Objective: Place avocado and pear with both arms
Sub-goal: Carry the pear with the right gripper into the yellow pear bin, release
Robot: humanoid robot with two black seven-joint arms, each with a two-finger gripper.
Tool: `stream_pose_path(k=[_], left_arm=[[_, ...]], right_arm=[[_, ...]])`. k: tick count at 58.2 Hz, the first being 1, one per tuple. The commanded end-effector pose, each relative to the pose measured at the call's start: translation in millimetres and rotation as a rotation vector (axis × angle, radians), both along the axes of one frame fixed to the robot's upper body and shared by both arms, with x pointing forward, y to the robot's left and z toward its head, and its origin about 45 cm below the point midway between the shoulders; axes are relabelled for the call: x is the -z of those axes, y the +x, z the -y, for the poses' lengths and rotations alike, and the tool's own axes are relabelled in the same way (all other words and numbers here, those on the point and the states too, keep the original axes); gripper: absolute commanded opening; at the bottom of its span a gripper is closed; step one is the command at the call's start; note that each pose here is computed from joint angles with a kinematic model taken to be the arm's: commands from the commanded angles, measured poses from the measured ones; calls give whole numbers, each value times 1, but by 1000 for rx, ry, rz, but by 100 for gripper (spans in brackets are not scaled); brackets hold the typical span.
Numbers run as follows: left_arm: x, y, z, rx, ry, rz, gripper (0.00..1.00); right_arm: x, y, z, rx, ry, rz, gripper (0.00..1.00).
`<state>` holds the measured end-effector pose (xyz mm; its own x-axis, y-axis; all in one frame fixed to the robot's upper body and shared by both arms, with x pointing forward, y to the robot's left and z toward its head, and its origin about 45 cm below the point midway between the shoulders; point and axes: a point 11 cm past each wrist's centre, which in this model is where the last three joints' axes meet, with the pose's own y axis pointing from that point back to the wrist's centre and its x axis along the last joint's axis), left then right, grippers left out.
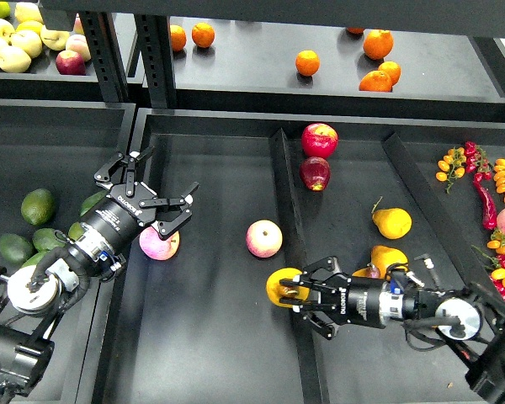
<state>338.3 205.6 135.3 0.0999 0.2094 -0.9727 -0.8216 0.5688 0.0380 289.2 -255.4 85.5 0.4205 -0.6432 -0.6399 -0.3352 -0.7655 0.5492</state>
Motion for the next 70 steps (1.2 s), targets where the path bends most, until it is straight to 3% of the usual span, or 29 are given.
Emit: stream_pose_path(k=[1,22,45,57,70], left_arm=[[1,-1,1,3,0,-3,99],[6,-6,10,36,9,-16,99],[6,-7,10,36,8,-16,99],[6,-7,10,35,8,-17,99],[6,-7,10,35,8,-17,99]], right_arm=[[-7,-2,32,32,-42,-2,24],[25,-38,85,112,-153,-115,26],[54,-51,80,121,-183,-169,29],[55,-51,80,122,-185,-171,38],[53,-50,82,120,-190,-165,57]])
